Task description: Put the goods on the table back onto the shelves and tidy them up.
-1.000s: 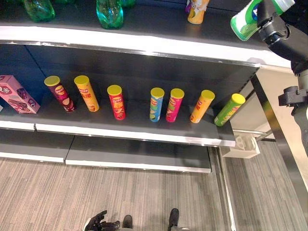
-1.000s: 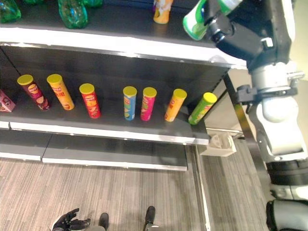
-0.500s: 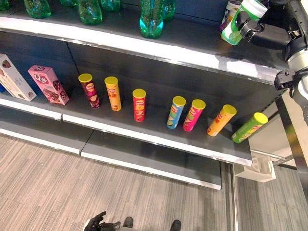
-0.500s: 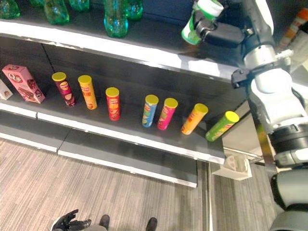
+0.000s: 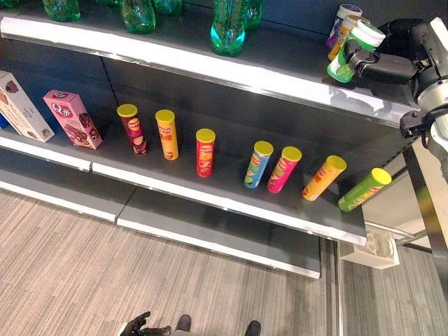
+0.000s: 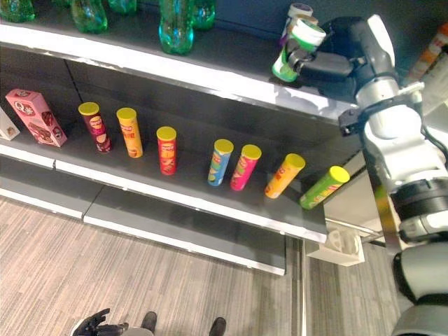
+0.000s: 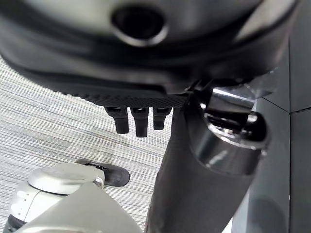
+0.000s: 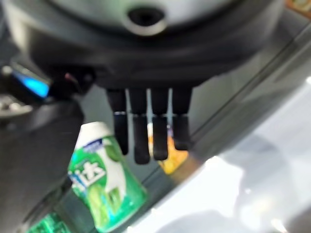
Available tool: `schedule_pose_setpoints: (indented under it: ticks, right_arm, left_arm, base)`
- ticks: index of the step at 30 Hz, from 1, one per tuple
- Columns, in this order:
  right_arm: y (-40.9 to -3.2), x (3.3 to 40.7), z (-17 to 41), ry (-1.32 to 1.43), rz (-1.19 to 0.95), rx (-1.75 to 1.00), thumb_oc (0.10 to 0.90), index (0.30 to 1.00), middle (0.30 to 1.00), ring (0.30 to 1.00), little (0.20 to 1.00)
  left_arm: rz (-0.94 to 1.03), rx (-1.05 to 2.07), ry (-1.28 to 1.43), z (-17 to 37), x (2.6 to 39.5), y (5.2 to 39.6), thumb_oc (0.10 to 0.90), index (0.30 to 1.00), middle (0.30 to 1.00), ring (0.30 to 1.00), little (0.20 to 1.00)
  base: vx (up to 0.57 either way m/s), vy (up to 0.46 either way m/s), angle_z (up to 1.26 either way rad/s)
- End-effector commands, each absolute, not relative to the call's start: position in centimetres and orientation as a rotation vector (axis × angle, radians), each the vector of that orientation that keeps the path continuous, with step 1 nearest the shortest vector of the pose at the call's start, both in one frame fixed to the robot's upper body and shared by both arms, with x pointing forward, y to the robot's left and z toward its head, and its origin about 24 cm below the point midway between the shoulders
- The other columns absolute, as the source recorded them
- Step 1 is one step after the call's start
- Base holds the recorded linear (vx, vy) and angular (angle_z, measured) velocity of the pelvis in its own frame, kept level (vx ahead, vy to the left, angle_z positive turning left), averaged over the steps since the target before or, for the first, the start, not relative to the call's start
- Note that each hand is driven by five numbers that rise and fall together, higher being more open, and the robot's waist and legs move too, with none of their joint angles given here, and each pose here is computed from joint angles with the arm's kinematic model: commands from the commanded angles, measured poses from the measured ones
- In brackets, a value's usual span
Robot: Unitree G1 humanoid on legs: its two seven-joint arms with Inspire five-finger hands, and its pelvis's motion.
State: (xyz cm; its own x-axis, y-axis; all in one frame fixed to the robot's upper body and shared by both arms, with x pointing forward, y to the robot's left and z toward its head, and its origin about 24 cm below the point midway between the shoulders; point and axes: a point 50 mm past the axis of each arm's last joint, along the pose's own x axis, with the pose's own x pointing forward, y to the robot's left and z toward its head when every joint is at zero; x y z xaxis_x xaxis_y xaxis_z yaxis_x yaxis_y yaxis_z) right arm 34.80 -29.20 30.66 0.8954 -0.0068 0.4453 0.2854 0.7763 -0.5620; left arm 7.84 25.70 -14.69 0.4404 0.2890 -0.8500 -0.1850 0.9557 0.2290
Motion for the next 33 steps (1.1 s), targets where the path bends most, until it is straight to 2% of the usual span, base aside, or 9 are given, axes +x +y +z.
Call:
schedule_pose_setpoints:
  ticks: [1, 14, 32, 33]
  right_arm:
    - [-29.4, 32.5, 37.2, -0.677, -0.263, -0.679, 0.400, 0.300, 0.300, 0.300, 0.300]
    - [-31.2, 33.2, 36.5, -0.598, -0.359, -0.701, 0.400, 0.300, 0.300, 0.300, 0.300]
    - [-30.0, 34.3, 36.1, -0.573, -0.303, -0.683, 0.400, 0.300, 0.300, 0.300, 0.300]
    - [-30.0, 34.3, 36.1, -0.574, -0.304, -0.683, 0.507, 0.460, 0.460, 0.460, 0.460]
  left_arm:
    - [0.308, 0.179, 1.049, -14.0, 7.9, 27.5, 0.800, 0.900, 0.900, 0.900, 0.900]
    - [0.339, 0.175, 1.055, -14.0, 7.7, 27.8, 0.800, 0.900, 0.900, 0.900, 0.900]
    - [0.337, 0.172, 1.073, -14.2, 7.3, 27.7, 0.800, 0.900, 0.900, 0.900, 0.900]
    - [0.338, 0.171, 1.073, -14.2, 7.3, 27.7, 0.800, 0.900, 0.900, 0.900, 0.900]
  base:
    - [0.00, 0.000, 0.00]
    - [0.00, 0.000, 0.00]
    - [0.00, 0.000, 0.00]
    - [0.00, 0.000, 0.00]
